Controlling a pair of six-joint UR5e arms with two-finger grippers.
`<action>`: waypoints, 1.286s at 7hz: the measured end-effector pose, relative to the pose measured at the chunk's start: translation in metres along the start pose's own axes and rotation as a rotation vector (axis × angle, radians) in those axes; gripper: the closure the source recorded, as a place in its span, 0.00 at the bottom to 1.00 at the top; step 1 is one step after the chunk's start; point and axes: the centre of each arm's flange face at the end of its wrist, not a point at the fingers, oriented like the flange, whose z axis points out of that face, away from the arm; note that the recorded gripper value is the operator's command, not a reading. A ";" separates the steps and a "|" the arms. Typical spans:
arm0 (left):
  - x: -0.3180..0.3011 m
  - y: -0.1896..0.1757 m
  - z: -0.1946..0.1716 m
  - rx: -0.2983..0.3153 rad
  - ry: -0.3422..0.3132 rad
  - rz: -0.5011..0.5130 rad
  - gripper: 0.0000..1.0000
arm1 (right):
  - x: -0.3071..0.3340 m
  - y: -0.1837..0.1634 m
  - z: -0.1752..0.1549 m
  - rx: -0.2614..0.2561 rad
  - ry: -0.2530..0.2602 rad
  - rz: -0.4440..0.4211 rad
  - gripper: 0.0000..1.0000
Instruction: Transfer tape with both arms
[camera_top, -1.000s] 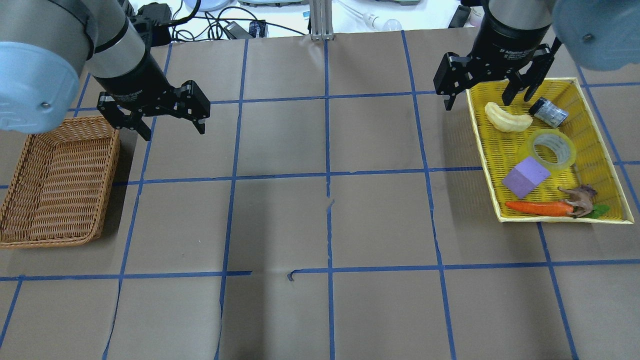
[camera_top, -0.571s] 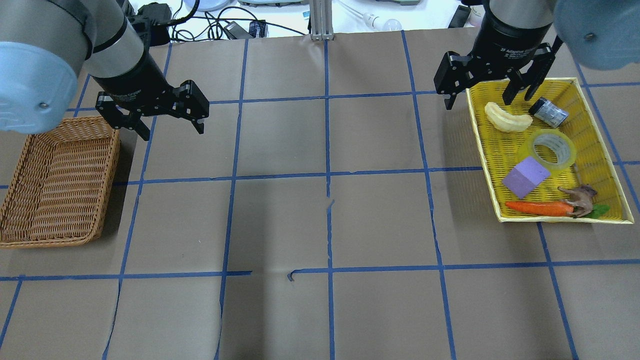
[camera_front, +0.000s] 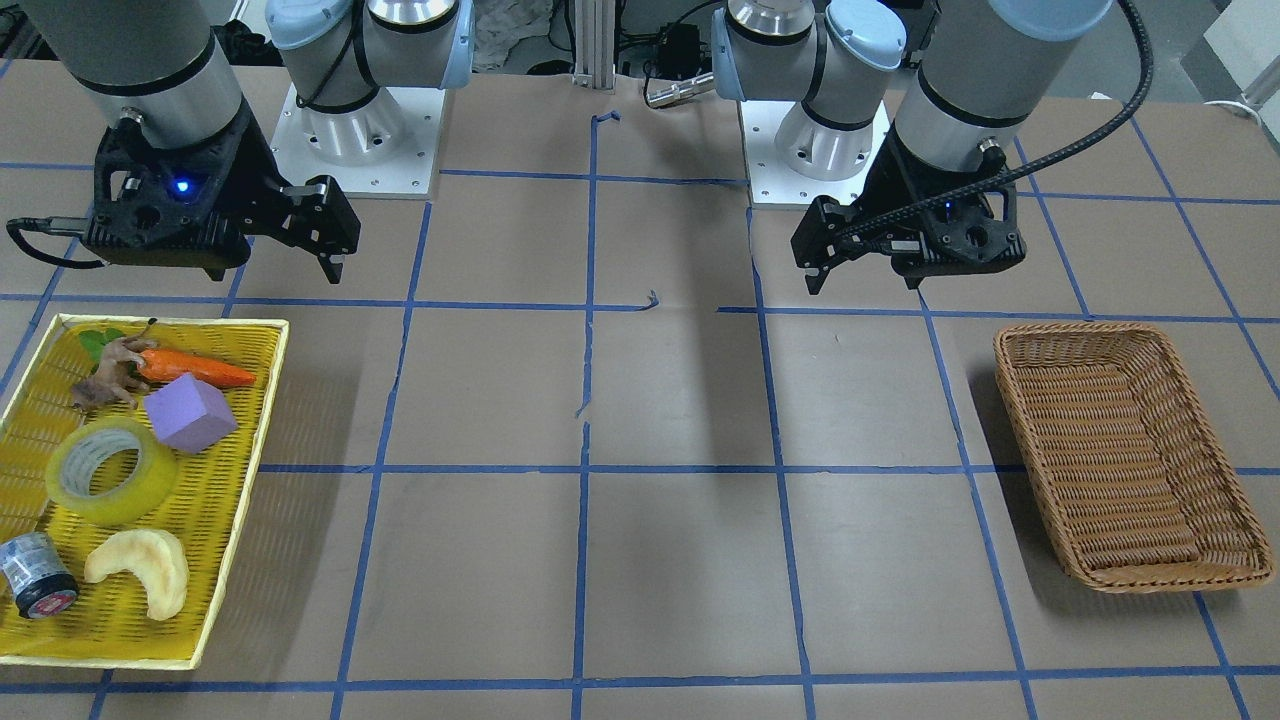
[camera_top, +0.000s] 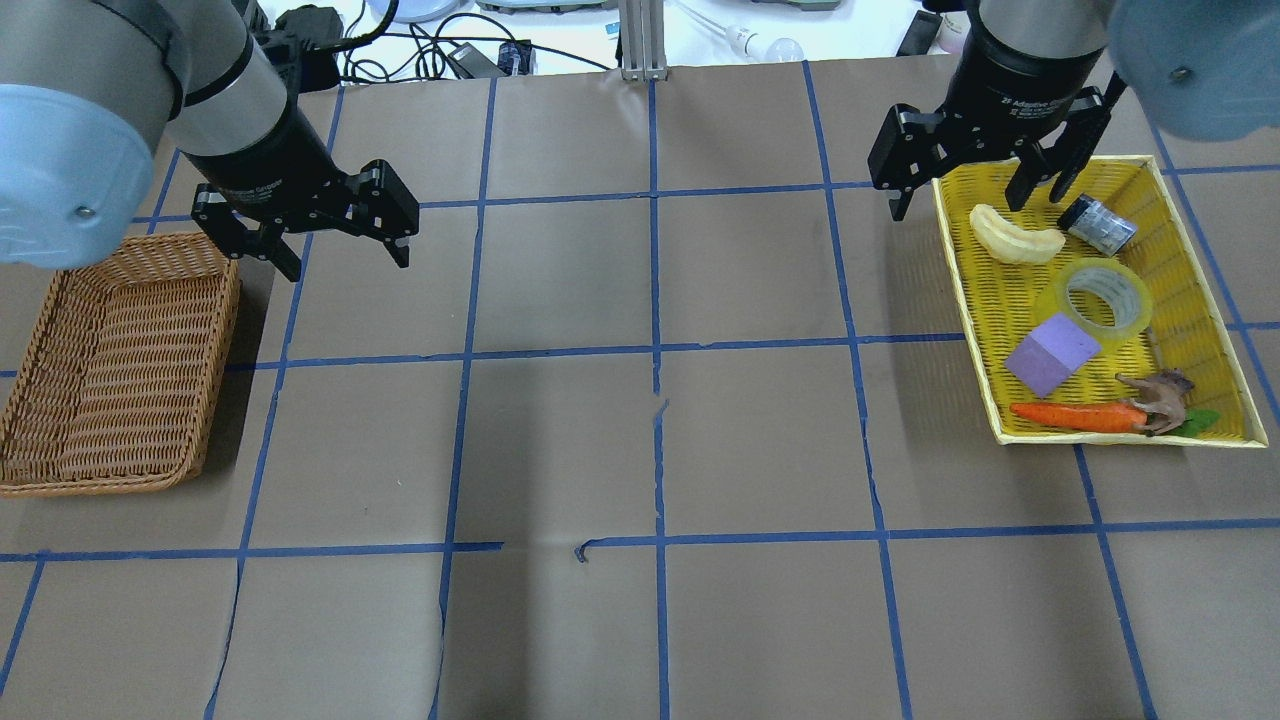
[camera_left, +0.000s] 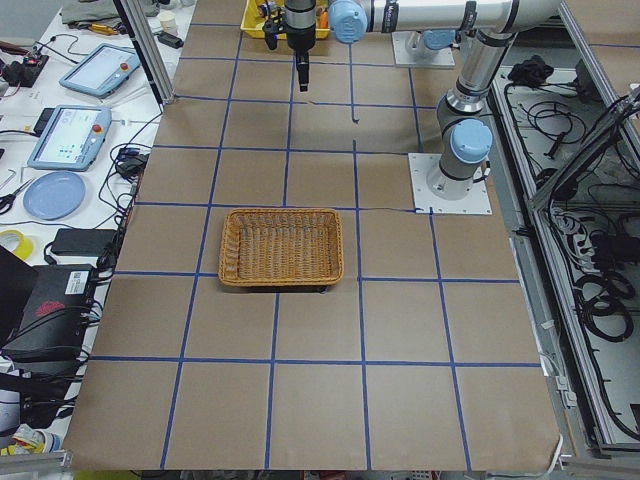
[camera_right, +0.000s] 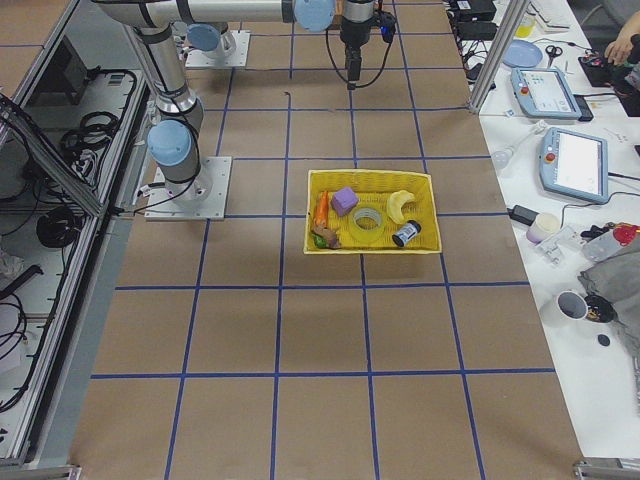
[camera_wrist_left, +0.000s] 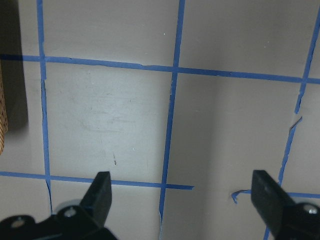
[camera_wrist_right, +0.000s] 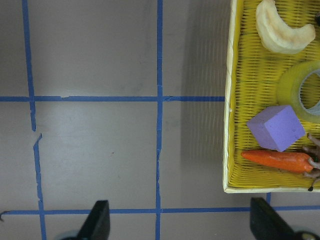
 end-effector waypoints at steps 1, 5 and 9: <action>0.000 0.000 0.001 -0.003 -0.002 -0.001 0.00 | 0.000 0.000 0.000 0.000 0.000 -0.001 0.00; 0.002 0.001 0.004 -0.008 -0.008 0.006 0.00 | 0.000 -0.003 0.003 -0.005 0.001 -0.005 0.00; 0.002 0.001 0.004 -0.007 -0.007 0.006 0.00 | 0.006 -0.011 0.014 -0.021 0.002 -0.044 0.00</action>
